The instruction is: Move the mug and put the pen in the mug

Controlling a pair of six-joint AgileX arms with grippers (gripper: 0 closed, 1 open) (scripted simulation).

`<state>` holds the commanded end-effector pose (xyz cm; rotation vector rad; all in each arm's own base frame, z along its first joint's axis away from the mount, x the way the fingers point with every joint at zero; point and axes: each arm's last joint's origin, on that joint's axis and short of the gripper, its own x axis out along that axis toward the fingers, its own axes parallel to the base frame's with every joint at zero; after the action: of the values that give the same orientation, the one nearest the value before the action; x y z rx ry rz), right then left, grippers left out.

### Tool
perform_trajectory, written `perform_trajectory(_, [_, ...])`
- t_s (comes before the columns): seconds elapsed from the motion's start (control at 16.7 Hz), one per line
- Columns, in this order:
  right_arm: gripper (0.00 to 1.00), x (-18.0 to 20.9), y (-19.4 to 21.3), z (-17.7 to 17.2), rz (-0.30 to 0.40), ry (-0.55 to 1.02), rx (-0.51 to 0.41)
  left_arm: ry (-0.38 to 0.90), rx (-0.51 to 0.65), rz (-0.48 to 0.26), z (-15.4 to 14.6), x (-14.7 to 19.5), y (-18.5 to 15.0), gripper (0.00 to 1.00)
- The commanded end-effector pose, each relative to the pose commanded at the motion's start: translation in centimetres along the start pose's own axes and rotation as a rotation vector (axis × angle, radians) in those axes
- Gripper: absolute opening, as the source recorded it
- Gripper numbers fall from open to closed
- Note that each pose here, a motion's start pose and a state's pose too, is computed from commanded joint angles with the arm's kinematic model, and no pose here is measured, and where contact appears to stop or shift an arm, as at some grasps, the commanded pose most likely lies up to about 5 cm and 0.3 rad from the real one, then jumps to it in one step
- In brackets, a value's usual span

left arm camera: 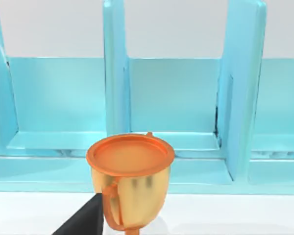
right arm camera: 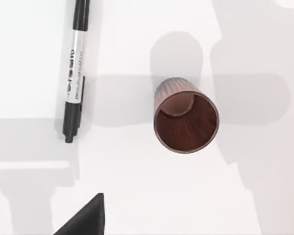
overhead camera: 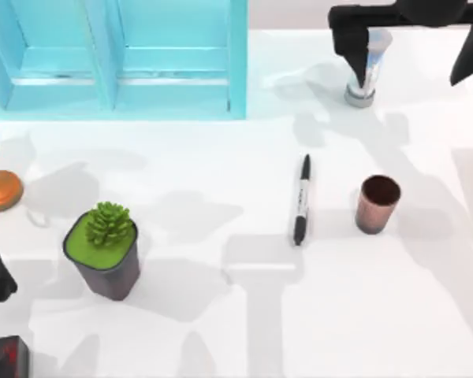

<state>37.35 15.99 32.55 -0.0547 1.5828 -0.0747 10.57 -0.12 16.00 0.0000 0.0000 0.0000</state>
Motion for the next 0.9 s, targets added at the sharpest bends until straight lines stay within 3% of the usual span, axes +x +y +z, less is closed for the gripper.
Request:
perform_trajectory(0.06, [1.0,0.0,0.0,0.0,0.0,0.0,0.0,0.0,0.0,0.0,0.0,0.0,0.0,1.0])
perform_trajectory(0.12, [1.0,-0.5,0.9,1.3,0.046,-0.09,-0.001,0.0,0.0,0.0,0.0,0.0,0.0,1.0])
perform_trajectory(0.36, [1.0,1.0,2.7,2.1,0.03,-0.079,0.033,0.0,0.0,0.0,0.0,0.0,0.0,1.0])
perform_trajectory(0.9, [1.0,12.9,13.6,3.3,-0.102,0.013,0.147,0.0,0.0,0.0,0.0,0.0,0.0,1.0])
